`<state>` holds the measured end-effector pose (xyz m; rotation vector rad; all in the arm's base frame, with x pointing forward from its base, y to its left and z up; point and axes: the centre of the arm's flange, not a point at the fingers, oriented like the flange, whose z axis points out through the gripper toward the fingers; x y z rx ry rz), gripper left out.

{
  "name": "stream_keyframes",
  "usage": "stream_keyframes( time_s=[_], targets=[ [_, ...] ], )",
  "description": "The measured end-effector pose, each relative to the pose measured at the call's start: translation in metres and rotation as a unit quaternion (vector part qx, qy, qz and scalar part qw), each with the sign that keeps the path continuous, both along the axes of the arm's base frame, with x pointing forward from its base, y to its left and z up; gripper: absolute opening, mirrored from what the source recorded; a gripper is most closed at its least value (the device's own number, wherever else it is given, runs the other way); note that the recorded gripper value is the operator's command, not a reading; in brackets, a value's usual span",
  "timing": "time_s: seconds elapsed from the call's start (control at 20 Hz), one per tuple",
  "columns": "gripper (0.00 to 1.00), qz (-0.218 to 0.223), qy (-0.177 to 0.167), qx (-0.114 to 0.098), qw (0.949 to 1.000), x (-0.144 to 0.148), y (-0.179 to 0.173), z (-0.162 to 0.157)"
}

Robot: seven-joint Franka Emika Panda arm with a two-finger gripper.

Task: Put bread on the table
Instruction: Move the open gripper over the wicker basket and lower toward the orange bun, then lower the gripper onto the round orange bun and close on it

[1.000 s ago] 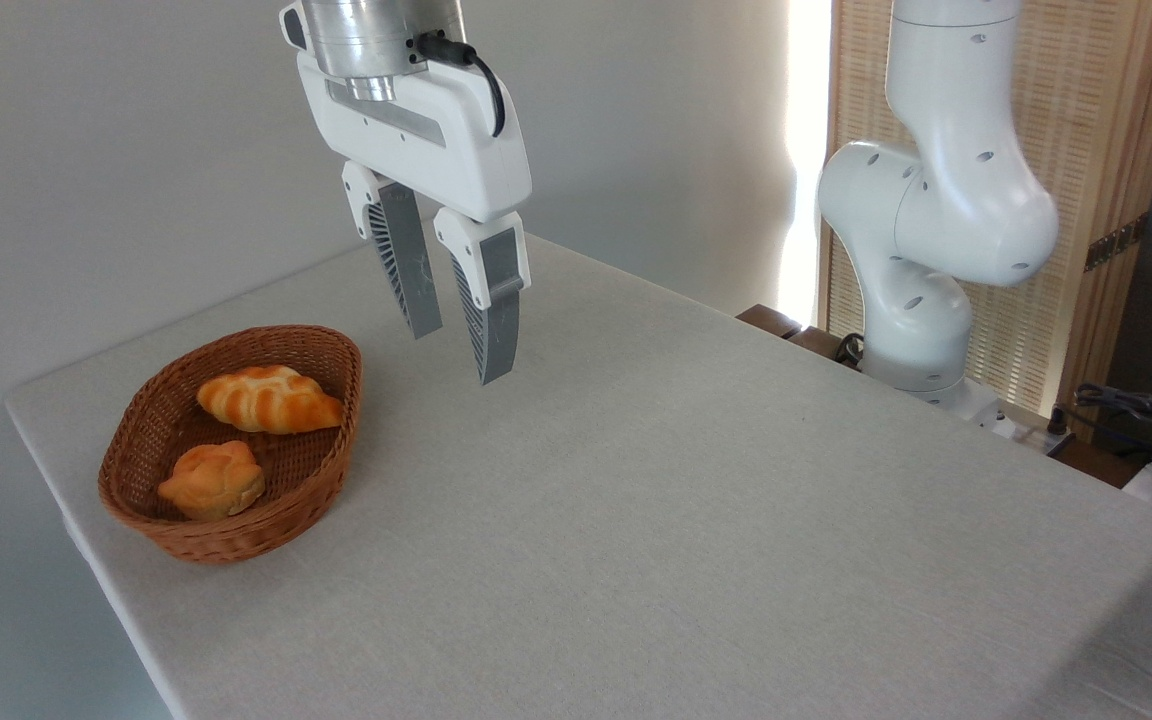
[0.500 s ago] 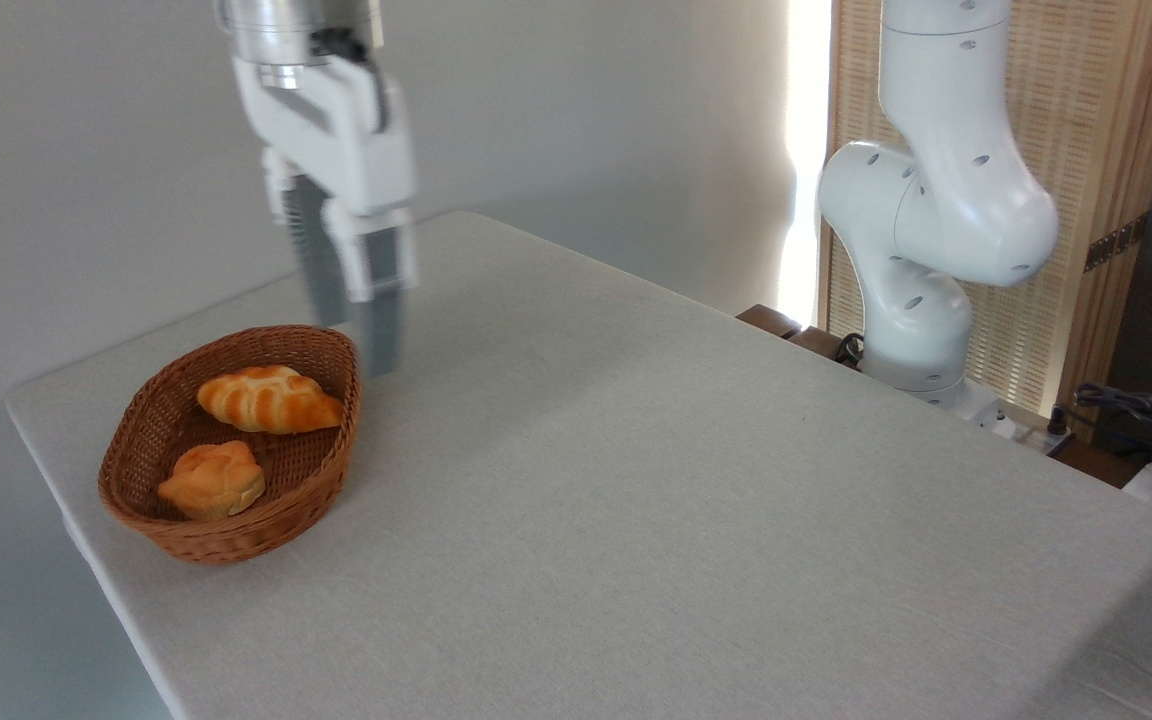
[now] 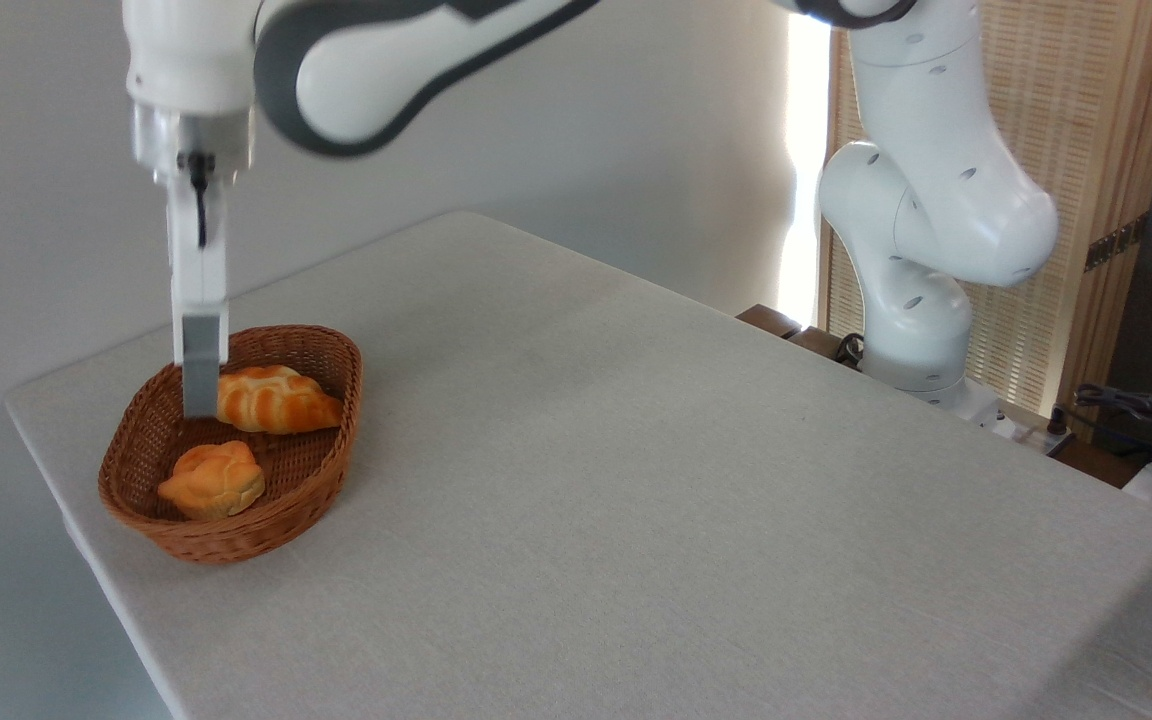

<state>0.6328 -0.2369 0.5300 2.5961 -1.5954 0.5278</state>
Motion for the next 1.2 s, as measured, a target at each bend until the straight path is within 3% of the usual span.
stream_keyframes(
  time_s=[0.2,0.45,0.65,0.7,0.85,0.9,1.0,1.2],
  targets=[
    [1.0,-0.029,-0.003,0.024,0.9993,0.007,-0.022,-0.048],
    [1.0,-0.043,0.014,0.039,0.9982,0.003,-0.029,-0.076],
    [1.0,-0.057,0.02,0.066,0.996,0.004,-0.03,-0.098],
    [0.94,-0.061,0.019,0.069,0.9956,0.004,-0.032,-0.101],
    [0.41,-0.066,0.008,0.064,0.9957,0.005,-0.038,-0.103],
    [0.32,-0.066,0.006,0.063,0.9958,0.005,-0.038,-0.103],
    [0.25,-0.067,0.006,0.062,0.9958,0.005,-0.039,-0.103],
    [0.25,-0.067,0.006,0.062,0.9958,0.005,-0.04,-0.103]
  ],
)
